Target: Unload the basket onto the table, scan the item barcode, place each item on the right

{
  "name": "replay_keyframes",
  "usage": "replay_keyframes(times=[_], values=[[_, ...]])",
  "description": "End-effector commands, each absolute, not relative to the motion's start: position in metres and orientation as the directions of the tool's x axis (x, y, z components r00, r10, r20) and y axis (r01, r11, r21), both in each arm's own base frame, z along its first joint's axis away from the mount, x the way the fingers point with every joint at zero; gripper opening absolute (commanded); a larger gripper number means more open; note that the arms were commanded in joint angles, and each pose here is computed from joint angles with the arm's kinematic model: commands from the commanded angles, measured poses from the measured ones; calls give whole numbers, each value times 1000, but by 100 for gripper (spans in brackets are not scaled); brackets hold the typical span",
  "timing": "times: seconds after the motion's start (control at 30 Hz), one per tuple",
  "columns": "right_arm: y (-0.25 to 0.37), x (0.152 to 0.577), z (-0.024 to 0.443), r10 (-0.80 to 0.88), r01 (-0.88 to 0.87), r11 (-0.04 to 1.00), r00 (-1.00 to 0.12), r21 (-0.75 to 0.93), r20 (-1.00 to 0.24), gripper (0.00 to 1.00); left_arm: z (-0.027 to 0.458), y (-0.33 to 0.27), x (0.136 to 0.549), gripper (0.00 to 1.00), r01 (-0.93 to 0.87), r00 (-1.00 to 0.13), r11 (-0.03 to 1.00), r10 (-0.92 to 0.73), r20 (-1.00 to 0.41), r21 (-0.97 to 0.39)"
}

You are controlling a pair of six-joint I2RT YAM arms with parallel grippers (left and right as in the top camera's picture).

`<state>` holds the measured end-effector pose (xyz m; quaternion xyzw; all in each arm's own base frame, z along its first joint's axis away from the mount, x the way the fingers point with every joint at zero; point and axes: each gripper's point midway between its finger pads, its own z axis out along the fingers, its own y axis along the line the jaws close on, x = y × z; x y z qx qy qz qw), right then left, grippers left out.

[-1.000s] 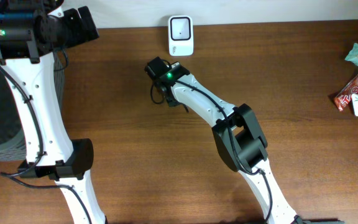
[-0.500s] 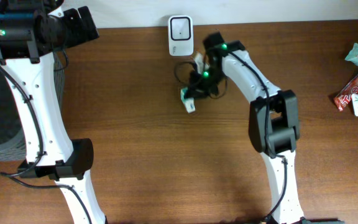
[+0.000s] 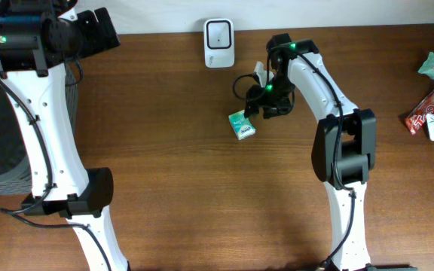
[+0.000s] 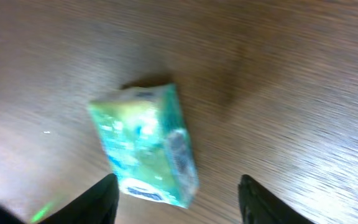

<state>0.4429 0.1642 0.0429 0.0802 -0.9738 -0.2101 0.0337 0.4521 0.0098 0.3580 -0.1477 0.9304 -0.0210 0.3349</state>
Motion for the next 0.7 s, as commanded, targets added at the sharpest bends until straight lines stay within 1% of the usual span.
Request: replay_keyframes(times=[0.0,0.13,0.17,0.2,0.23,0.3,0.37,0.47,0.53,0.63,0.67], values=[[191,438,41,-251,-206,810,-968,550,7,59,357,13,453,99,-266,-732,955,-288,-618,-129],[193,431,30,-256,-196,811,-966,551,34,57,357,13,453,99,-266,-732,955,-288,-618,-129],[192,431,29,-256,-194,813,-966,549,38,53,357,13,453,99,-266,-732,955,-288,-618,-129],[191,430,28,-252,-189,820,-967,540,43,51,357,13,453,99,-266,-732,955,-288,-618,-129],[185,432,28,-224,-166,848,-973,504,57,47,357,13,453,99,-266,-732,955,-288,-618,-129],[168,439,34,-162,-130,920,-985,369,58,46,357,13,453,99,-266,-732,955,-288,-618,-129],[162,444,55,-167,-159,951,-986,266,8,48,357,13,453,99,-266,-732,955,-287,-618,-129],[173,443,83,-239,-245,961,-969,125,-67,53,357,13,453,99,-266,-732,955,-287,-618,-129],[181,440,82,-259,-262,965,-963,24,-75,54,357,13,453,99,-266,-732,955,-287,-618,-129],[193,435,73,-275,-248,943,-956,-221,-105,54,357,13,453,99,-266,-732,955,-288,-618,-129],[199,435,73,-277,-242,938,-954,-249,-117,54,357,13,453,99,-266,-732,955,-288,-618,-129]])
